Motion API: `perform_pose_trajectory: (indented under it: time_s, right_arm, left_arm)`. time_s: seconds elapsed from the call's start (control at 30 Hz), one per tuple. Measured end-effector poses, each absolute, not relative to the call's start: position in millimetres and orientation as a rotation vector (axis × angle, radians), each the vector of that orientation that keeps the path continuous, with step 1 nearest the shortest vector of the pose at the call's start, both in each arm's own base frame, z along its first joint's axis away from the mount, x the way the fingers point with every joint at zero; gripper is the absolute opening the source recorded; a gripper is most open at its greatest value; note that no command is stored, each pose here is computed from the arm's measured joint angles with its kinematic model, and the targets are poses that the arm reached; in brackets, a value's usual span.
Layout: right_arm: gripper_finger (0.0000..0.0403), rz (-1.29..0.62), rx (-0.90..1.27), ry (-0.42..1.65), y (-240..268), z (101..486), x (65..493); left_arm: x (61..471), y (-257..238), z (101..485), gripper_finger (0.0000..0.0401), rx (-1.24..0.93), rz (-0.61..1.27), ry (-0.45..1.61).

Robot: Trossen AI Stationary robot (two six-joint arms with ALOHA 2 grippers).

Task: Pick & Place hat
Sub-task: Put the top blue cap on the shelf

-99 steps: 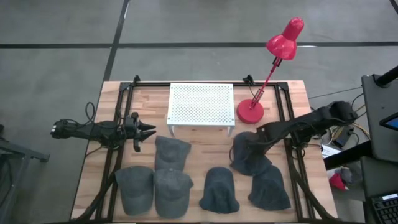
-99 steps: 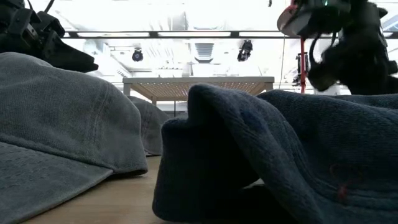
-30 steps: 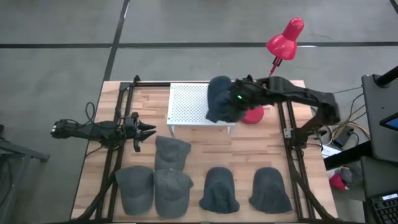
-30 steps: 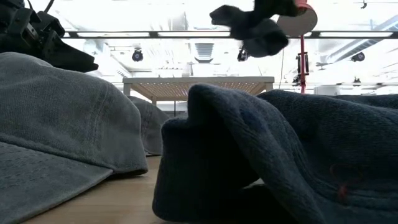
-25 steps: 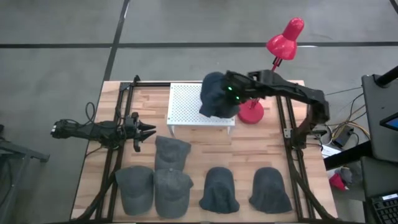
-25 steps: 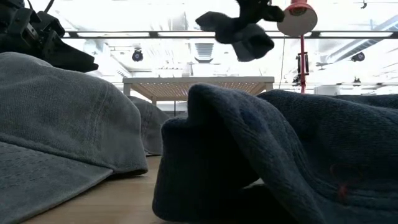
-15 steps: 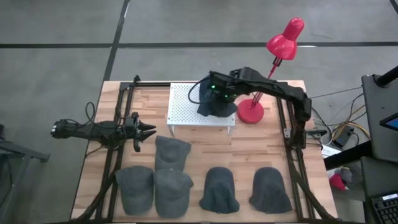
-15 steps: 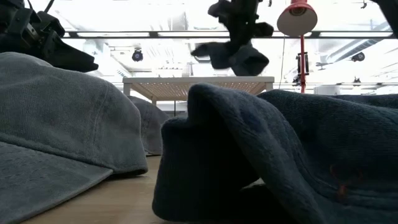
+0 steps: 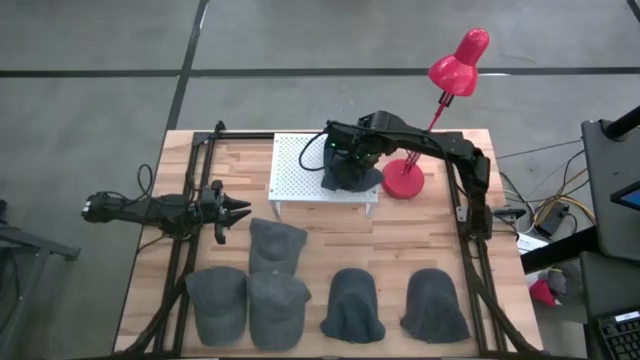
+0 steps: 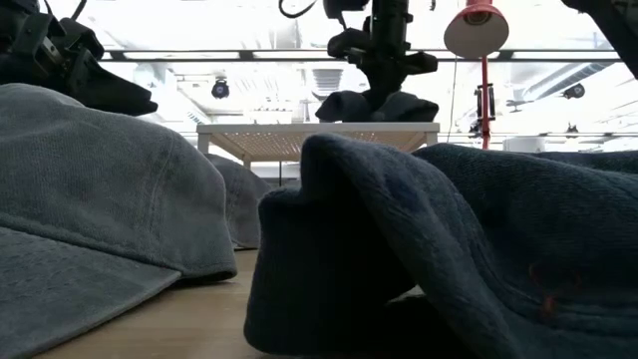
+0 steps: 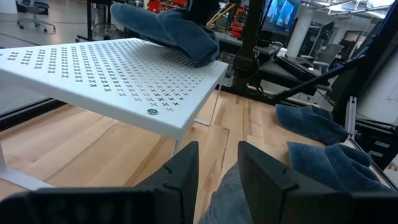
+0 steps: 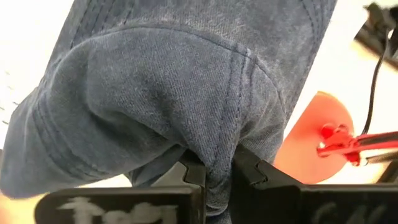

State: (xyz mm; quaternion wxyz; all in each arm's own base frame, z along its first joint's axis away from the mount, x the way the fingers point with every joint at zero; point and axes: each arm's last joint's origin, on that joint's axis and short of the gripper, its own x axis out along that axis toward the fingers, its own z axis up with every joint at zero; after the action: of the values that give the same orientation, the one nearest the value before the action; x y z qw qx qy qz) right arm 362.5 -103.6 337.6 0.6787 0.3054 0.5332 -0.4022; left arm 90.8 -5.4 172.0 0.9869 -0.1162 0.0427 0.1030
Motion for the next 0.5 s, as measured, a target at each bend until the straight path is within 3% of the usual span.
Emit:
perform_pose_trajectory:
  time_s: [0.27,0.5]
  right_arm:
    - [0.0029,-0.888,0.777,1.201,-104.7,337.7,361.4]
    - [0.0072,-0.907,0.794,1.198,-108.1,336.8,360.4]
  left_arm:
    - [90.8,-5.4,172.0,0.0115,-0.233,0.207,0.086]
    - [90.8,-5.4,172.0,0.0115,-0.233,0.207,0.086]
